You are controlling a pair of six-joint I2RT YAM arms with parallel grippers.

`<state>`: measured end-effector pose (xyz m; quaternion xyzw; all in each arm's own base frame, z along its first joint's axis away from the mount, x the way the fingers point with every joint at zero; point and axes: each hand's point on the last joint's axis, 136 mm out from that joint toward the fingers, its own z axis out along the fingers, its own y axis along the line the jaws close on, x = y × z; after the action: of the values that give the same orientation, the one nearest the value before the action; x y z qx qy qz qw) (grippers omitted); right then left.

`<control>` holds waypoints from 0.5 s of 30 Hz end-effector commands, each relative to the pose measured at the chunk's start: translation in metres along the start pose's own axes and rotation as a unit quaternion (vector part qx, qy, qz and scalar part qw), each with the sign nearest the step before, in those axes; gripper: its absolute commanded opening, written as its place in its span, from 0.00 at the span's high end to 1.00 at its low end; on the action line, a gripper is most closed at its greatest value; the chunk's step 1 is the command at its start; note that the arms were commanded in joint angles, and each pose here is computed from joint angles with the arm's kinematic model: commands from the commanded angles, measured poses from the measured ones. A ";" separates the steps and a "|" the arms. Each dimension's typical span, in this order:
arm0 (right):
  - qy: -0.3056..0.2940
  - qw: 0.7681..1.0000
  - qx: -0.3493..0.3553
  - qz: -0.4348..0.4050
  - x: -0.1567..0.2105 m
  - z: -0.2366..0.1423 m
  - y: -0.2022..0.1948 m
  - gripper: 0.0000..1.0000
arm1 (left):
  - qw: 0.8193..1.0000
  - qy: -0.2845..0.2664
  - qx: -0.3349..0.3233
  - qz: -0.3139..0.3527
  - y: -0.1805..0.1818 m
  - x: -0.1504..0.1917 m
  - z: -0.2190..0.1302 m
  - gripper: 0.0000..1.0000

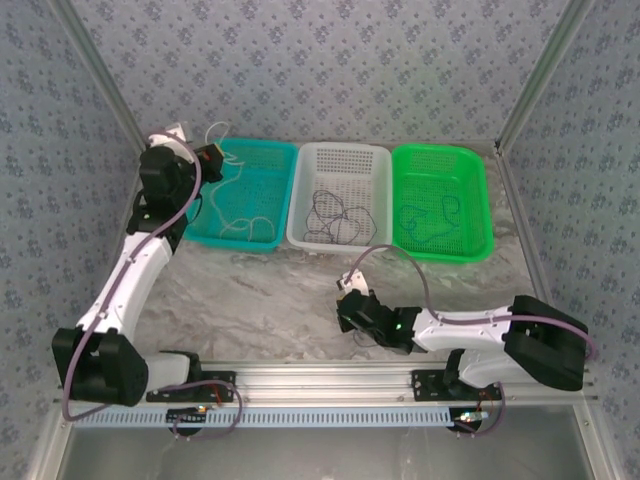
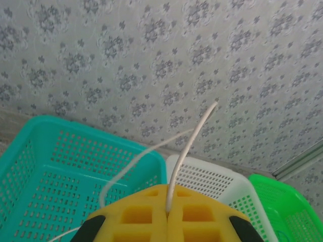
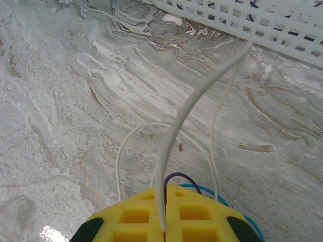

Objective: Untangle the cables

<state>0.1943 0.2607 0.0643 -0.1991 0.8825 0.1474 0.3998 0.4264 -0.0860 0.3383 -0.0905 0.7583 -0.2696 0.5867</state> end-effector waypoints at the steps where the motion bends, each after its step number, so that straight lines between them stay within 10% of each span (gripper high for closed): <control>1: -0.003 1.000 0.018 0.001 -0.004 -0.003 -0.007 1.00 | 1.000 -0.009 0.013 -0.012 0.006 -0.002 0.008 1.00; 8: -0.011 1.000 0.017 0.003 -0.013 -0.006 -0.005 1.00 | 0.998 0.053 -0.028 -0.035 0.042 0.039 0.032 0.97; 15: -0.025 0.999 0.020 0.018 -0.023 -0.014 -0.014 0.97 | 0.993 0.105 -0.014 -0.055 0.043 0.070 0.041 0.59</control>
<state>0.1982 0.2518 0.0732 -0.1878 0.8832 0.1442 0.4048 0.4555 -0.0827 0.2496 -0.1262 0.8131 -0.2775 0.4959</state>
